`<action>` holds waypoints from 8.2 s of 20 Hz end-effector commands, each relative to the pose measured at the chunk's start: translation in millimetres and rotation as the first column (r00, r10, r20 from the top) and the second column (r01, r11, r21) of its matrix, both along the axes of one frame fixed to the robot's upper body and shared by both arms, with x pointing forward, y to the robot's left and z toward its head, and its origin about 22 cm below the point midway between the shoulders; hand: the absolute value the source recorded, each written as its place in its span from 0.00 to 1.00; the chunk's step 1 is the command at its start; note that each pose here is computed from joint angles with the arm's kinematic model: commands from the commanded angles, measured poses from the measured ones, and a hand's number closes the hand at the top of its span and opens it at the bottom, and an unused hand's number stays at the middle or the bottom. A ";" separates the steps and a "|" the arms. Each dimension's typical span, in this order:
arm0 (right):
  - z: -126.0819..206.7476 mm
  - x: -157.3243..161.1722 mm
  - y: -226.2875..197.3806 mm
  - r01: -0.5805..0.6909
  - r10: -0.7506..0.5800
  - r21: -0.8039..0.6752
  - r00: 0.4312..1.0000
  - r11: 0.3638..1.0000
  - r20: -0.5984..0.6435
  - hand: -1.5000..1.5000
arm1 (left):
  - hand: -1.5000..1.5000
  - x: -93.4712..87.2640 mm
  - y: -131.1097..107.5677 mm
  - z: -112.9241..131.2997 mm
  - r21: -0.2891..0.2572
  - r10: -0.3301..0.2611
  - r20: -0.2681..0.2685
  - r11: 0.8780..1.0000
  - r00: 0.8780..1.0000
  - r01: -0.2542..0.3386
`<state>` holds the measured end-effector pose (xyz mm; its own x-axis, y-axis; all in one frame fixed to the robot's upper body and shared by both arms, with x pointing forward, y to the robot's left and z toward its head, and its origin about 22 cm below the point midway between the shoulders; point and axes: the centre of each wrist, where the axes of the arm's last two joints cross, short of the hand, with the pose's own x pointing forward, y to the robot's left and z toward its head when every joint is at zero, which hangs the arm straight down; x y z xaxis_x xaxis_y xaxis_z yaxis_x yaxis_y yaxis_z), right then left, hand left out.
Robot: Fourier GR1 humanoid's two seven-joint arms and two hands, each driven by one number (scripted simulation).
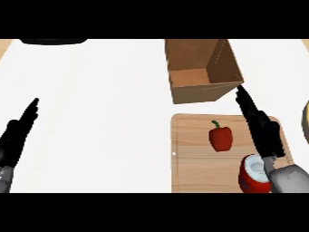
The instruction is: Pick the bell pepper from the cutting board and place it in the cardboard box
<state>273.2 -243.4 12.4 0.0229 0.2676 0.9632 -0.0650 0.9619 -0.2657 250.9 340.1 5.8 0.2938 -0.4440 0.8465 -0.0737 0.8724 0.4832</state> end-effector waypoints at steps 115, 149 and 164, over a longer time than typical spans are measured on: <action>123.5 -53.8 121.2 0.569 -0.552 -0.782 0.749 0.253 0.366 1.00 | 0.50 -11.7 30.9 -8.1 0.103 0.104 0.134 0.988 0.985 -0.118; 128.3 179.0 95.7 0.683 -0.768 -0.568 0.627 0.460 0.132 1.00 | 0.50 29.7 4.8 10.1 0.088 0.050 0.172 0.994 0.984 -0.065; 103.6 185.7 110.3 0.797 -0.761 -0.336 0.592 0.503 0.266 0.00 | 0.50 20.1 9.4 18.0 0.091 0.030 0.164 0.995 0.986 -0.046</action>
